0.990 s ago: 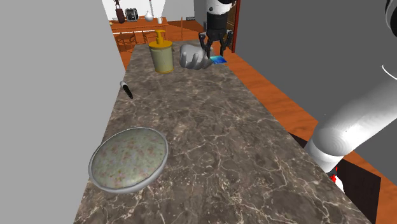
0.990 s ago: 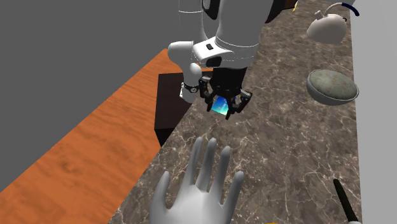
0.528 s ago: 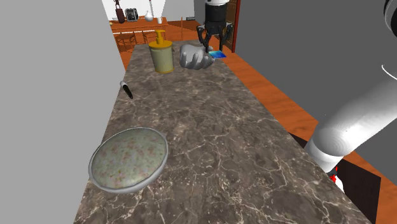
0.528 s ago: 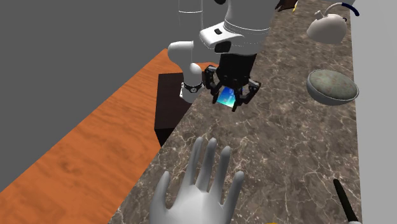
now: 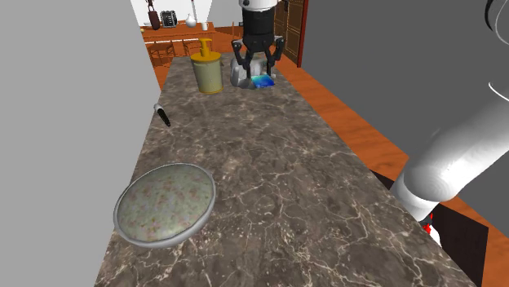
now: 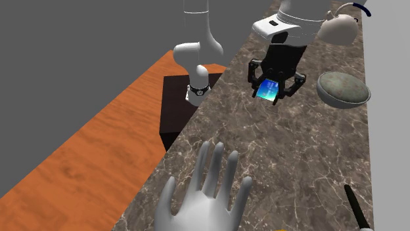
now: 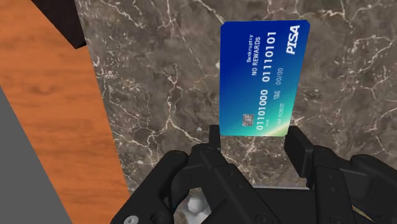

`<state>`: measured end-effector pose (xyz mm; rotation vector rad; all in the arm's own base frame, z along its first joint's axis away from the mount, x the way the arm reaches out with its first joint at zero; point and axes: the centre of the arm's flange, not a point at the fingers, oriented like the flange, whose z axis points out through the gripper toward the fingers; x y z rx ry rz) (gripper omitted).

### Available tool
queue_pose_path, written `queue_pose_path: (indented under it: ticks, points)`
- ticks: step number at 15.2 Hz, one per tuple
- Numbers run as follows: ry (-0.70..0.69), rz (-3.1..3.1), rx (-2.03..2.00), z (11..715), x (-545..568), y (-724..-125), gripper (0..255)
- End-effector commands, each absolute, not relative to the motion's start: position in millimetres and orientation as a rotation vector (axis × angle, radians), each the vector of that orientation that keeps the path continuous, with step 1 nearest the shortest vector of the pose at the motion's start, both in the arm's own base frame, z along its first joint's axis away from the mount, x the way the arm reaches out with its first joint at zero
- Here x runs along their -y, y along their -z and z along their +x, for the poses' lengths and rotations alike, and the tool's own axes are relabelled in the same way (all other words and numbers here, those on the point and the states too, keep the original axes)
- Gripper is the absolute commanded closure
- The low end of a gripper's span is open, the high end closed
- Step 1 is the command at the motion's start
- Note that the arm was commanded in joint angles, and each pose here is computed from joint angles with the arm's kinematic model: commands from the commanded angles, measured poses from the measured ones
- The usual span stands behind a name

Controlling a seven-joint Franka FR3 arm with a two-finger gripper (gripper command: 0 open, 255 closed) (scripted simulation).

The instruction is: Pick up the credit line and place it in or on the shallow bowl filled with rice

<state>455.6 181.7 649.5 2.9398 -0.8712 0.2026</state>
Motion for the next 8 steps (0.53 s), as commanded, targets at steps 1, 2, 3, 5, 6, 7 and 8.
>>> queue_pose_path:
  ticks: [1, 2, 3, 5, 6, 7, 8]
  points:
    - [-0.202, 2.939, 0.874, 451, -206, -654, 255]
    - [-0.202, 2.939, 0.874, 448, -219, -654, 255]
    - [-0.202, 2.939, 0.874, 445, -232, -655, 255]
    - [-0.202, 2.939, 0.874, 438, -257, -655, 255]
    - [-0.202, 2.939, 0.874, 435, -270, -656, 255]
    - [-0.202, 2.939, 0.874, 432, -283, -656, 255]
    - [-0.202, 2.939, 0.874, 428, -296, -656, 255]
